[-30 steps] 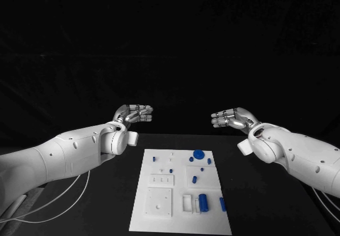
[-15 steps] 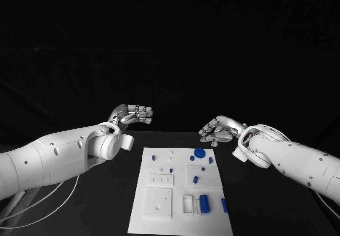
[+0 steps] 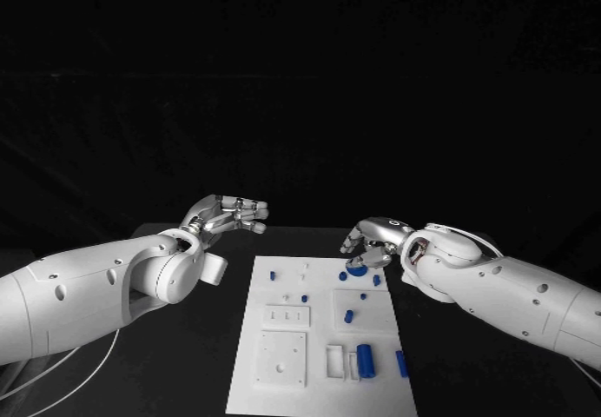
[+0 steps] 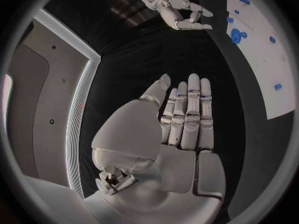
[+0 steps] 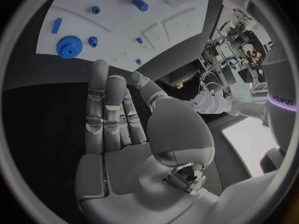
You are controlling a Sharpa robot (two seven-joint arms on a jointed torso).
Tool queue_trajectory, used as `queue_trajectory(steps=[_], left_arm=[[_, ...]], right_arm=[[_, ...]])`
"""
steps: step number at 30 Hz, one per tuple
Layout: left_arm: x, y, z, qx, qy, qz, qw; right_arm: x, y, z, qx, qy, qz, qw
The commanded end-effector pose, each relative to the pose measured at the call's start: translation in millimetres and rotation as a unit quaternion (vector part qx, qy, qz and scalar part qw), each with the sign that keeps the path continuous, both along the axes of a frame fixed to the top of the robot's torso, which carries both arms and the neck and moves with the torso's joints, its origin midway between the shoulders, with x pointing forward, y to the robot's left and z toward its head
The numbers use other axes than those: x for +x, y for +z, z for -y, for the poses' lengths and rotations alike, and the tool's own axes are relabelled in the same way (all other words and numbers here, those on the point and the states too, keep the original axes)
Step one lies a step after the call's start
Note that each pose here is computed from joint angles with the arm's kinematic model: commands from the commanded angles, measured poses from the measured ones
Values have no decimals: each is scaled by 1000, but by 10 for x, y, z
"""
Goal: Assemble the parts on the task board
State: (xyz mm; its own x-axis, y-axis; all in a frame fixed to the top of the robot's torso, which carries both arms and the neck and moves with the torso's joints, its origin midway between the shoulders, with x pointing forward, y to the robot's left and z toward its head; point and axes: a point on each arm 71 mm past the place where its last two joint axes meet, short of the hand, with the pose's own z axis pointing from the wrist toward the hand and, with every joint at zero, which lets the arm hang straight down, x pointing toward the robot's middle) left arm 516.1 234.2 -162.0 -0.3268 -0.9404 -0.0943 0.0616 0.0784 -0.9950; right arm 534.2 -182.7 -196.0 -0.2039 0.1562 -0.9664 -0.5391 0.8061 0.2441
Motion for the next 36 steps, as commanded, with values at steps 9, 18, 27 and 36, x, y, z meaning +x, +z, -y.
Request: queue_trajectory(steps=[9,18,27,36], left_arm=[[-73,104,121,0,-34,11,999],[-99,175,139,-1,-38,18,999],[-107,221,115,3,-25,31,999],[-133,238,124,1,-25,33,999]], right_arm=[[13,-109,-52,-117,-31,71,990],[15,-235,-69,-146,-40,82,985],[34,-276,-62,-154,-38,90,983],[49,-291,-75,-152,-38,97,983]])
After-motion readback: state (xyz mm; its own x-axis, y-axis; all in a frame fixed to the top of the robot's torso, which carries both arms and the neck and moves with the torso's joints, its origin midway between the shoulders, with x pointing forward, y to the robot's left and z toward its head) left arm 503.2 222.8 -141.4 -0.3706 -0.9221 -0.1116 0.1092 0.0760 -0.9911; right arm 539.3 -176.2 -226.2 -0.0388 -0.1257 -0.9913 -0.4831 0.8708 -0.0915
